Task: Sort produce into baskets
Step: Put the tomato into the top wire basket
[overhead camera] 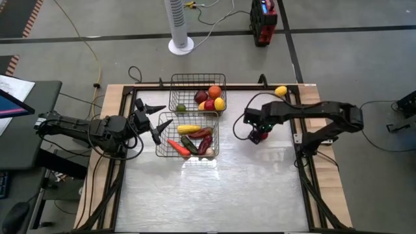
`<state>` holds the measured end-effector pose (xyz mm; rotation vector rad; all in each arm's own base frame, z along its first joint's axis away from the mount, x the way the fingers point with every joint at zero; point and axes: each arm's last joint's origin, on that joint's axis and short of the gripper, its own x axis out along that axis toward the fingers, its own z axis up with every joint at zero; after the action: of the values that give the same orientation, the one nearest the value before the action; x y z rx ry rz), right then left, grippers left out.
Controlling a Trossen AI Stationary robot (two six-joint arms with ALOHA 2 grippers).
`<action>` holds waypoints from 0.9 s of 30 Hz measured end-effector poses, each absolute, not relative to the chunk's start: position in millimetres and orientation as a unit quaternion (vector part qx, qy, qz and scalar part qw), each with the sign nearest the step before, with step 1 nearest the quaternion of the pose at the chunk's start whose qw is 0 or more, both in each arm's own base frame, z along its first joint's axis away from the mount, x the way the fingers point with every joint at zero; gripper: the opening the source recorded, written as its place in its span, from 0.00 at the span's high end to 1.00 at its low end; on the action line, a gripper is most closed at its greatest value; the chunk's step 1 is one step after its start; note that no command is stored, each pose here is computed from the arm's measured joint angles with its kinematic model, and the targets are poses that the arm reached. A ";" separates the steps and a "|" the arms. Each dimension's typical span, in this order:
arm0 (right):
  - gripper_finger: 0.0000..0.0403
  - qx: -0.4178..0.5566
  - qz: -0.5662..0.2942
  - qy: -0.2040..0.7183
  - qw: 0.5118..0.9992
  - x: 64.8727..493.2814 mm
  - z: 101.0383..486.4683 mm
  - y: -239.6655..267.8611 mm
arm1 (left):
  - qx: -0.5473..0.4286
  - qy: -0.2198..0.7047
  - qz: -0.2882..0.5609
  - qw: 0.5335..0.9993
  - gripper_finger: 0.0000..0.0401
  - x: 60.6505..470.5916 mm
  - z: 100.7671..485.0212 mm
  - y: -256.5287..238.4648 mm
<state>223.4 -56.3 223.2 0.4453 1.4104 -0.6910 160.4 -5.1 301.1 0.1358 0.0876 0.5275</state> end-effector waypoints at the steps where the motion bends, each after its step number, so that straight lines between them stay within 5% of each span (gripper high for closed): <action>1: 0.08 0.196 -0.312 0.628 0.685 221.9 219.4 -55.8 | 0.066 0.043 0.260 0.962 0.30 160.4 301.1 -5.2; 15: 0.07 0.191 -0.302 0.633 0.686 202.7 169.9 -64.1 | 0.055 0.045 0.251 0.965 0.30 160.5 300.0 -5.6; 27: 0.10 0.194 -0.281 0.656 0.673 208.2 173.6 -63.5 | 0.054 0.044 0.251 0.965 0.30 160.5 300.0 -5.7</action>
<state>208.2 -63.5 173.6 0.4374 1.4775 -0.6336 160.5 -5.7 300.0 0.1094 0.0896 0.5079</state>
